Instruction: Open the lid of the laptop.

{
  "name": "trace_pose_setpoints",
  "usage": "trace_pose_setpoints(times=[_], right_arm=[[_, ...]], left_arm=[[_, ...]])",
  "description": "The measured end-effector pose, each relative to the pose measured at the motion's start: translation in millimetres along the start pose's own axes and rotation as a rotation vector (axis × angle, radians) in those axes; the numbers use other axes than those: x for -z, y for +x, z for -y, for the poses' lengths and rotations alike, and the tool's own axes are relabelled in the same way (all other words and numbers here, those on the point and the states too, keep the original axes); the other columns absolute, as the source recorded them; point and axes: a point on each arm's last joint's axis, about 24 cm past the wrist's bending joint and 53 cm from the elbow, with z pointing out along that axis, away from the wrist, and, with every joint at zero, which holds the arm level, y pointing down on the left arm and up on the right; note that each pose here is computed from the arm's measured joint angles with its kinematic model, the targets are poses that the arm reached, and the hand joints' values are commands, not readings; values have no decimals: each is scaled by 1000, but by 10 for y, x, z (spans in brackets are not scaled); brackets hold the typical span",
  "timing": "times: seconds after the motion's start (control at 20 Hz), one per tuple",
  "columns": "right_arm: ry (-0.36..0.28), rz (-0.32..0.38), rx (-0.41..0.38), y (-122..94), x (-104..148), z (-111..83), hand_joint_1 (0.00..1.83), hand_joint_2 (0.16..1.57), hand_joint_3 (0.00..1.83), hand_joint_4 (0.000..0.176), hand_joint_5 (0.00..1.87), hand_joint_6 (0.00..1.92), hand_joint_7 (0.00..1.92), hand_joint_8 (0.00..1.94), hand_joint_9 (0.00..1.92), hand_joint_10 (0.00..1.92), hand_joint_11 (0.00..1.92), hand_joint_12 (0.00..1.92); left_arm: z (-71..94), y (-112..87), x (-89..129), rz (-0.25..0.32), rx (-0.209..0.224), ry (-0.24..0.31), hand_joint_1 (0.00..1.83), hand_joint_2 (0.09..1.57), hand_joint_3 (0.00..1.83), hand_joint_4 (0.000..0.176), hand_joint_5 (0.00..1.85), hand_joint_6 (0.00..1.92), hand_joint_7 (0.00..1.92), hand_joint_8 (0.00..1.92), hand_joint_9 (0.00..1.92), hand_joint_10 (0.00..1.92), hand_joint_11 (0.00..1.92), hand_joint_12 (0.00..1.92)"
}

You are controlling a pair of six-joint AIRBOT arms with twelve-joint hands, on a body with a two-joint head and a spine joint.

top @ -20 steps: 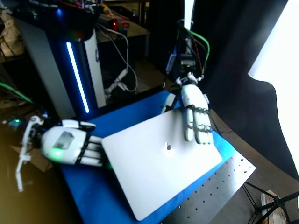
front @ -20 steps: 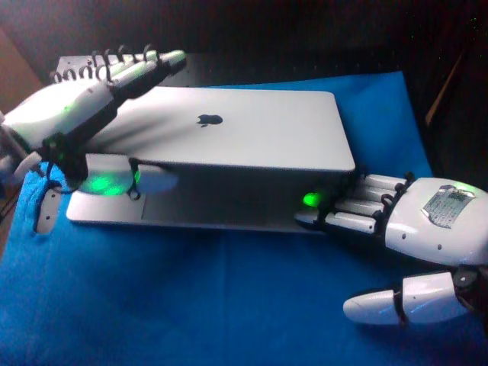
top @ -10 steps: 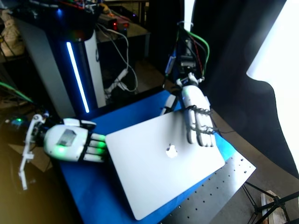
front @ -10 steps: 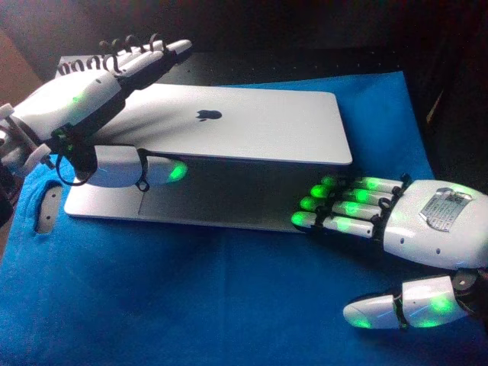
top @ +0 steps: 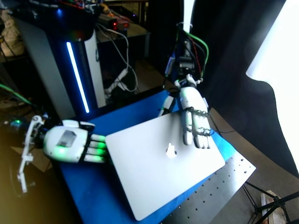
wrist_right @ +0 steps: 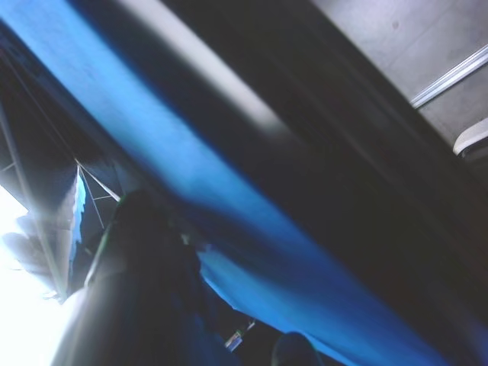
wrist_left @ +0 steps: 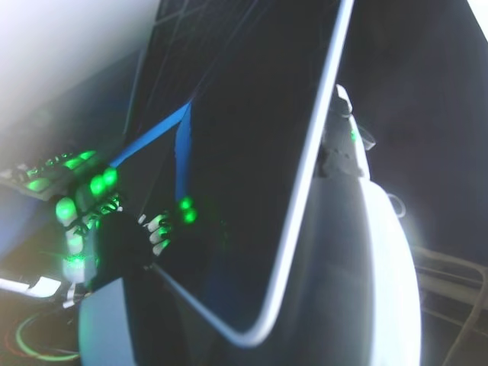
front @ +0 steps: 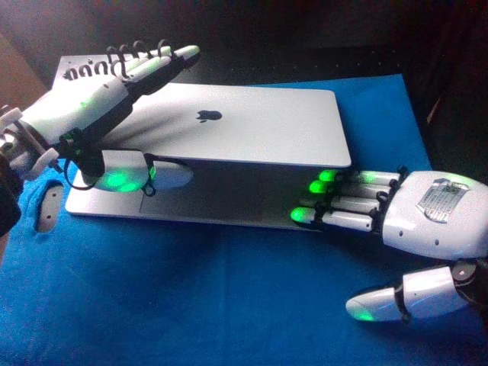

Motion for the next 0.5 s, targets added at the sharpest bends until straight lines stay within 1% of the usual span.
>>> trace_pose_setpoints(times=[0.1, 0.2, 0.35, 0.4, 0.5], right_arm=[[6, 4, 4, -44, -19, 8, 0, 1202, 9, 0, 0, 0, 0, 0, 0, 0, 0, 0], [25, 8, 21, -128, 1, 58, 0, 1201, 6, 0, 6, 2, 0, 0, 0, 0, 0, 0], [26, 26, 37, -243, 20, 62, 0, 1194, 2, 0, 0, 0, 0, 0, 0, 0, 0, 0], [27, 26, 42, -254, 15, 64, 0, 1178, 0, 0, 0, 0, 0, 0, 0, 0, 0, 0], [18, 24, 50, -251, -13, 32, 0, 1195, 3, 0, 3, 1, 0, 0, 0, 0, 0, 0]], left_arm=[[6, 19, -4, -4, 0, 1, 718, 1005, 0, 176, 0, 0, 0, 0, 0, 0, 0, 0], [24, 54, -15, -6, 8, 5, 703, 1007, 0, 176, 0, 0, 0, 0, 0, 0, 0, 0], [20, 69, -13, -8, 8, 5, 742, 991, 0, 176, 0, 0, 0, 0, 0, 0, 0, 0], [17, 71, -12, -9, 8, 4, 743, 993, 0, 176, 0, 0, 0, 0, 0, 0, 0, 0], [9, 71, -9, -8, 10, 1, 717, 1001, 1, 176, 0, 0, 0, 0, 0, 0, 0, 0]])
